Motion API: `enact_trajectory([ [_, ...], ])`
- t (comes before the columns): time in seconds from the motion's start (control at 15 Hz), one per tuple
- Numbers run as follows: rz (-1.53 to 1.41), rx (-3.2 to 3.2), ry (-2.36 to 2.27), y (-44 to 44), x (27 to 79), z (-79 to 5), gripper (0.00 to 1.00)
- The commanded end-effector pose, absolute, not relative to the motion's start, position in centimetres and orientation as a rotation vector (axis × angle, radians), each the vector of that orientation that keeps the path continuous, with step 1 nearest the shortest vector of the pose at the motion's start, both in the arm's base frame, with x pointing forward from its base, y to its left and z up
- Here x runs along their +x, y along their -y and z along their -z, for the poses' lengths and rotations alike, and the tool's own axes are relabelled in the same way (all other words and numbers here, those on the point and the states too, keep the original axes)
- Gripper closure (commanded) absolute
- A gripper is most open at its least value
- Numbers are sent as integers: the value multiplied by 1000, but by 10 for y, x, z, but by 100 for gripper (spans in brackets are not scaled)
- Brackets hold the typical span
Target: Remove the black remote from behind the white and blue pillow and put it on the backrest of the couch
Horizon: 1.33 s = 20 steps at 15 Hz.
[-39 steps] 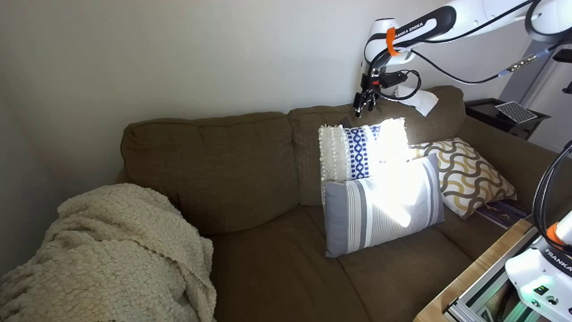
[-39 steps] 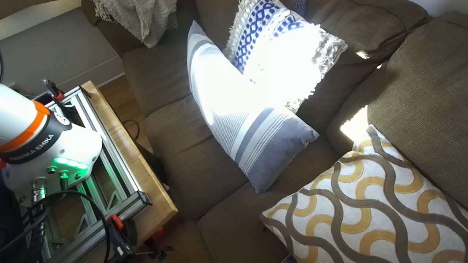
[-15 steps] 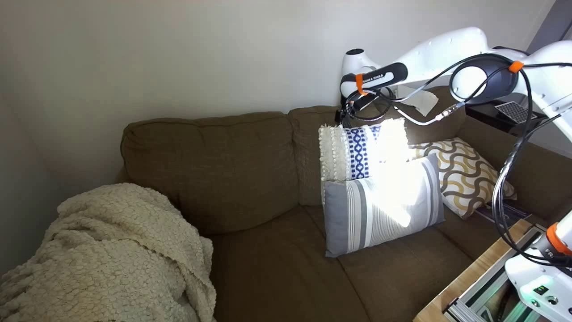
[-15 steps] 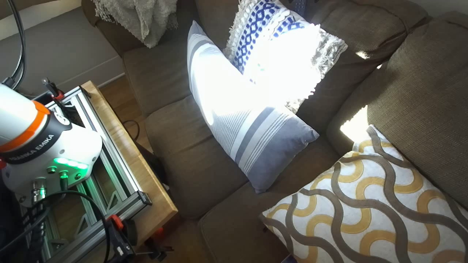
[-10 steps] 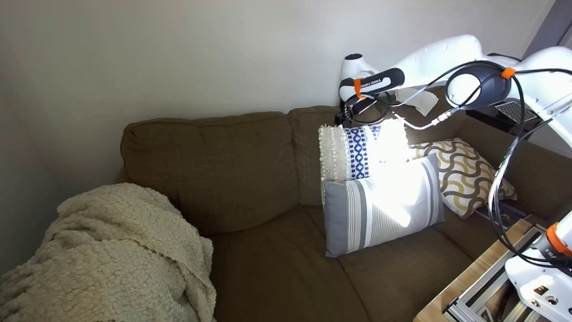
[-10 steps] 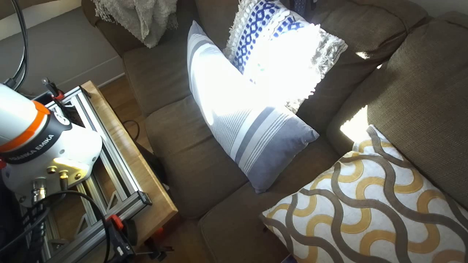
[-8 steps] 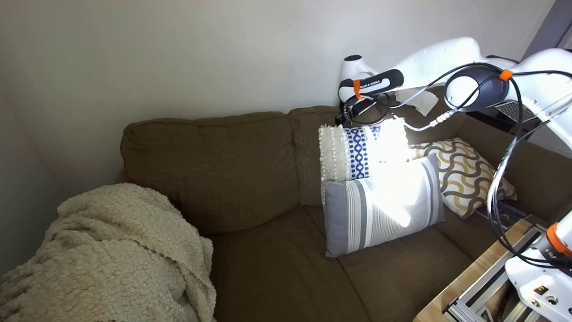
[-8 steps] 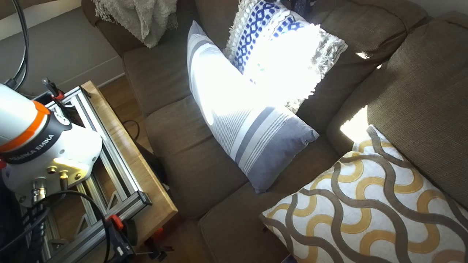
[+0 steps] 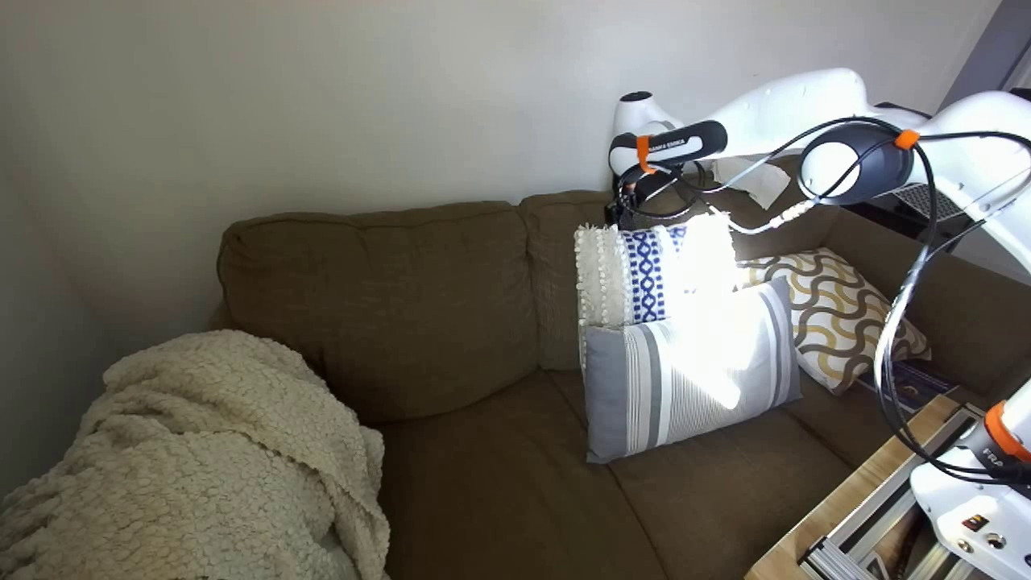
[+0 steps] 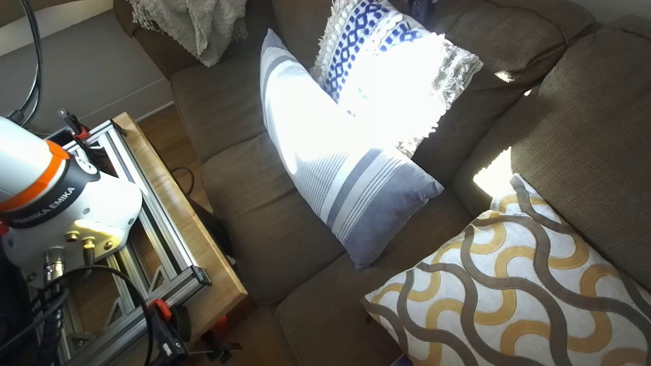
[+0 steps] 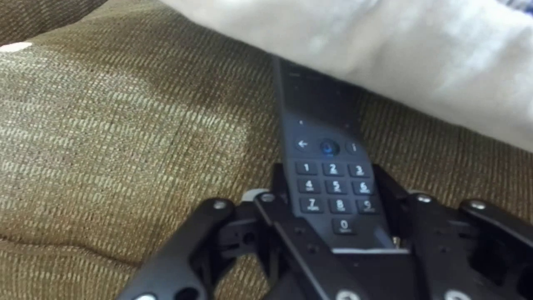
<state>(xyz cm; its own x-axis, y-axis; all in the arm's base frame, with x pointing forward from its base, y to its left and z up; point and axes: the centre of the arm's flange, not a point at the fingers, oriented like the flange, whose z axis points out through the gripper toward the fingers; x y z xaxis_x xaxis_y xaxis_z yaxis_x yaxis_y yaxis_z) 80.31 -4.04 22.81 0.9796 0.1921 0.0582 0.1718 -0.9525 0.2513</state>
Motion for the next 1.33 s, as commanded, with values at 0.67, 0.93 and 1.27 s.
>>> enact_trajectory([
  [0.67, -138, 2787, -507, 37, 812, -331, 50],
  [0.93, -159, 2606, -607, 38, 827, -343, 75],
  [1.27, -241, 2392, -827, 19, 858, -349, 75],
])
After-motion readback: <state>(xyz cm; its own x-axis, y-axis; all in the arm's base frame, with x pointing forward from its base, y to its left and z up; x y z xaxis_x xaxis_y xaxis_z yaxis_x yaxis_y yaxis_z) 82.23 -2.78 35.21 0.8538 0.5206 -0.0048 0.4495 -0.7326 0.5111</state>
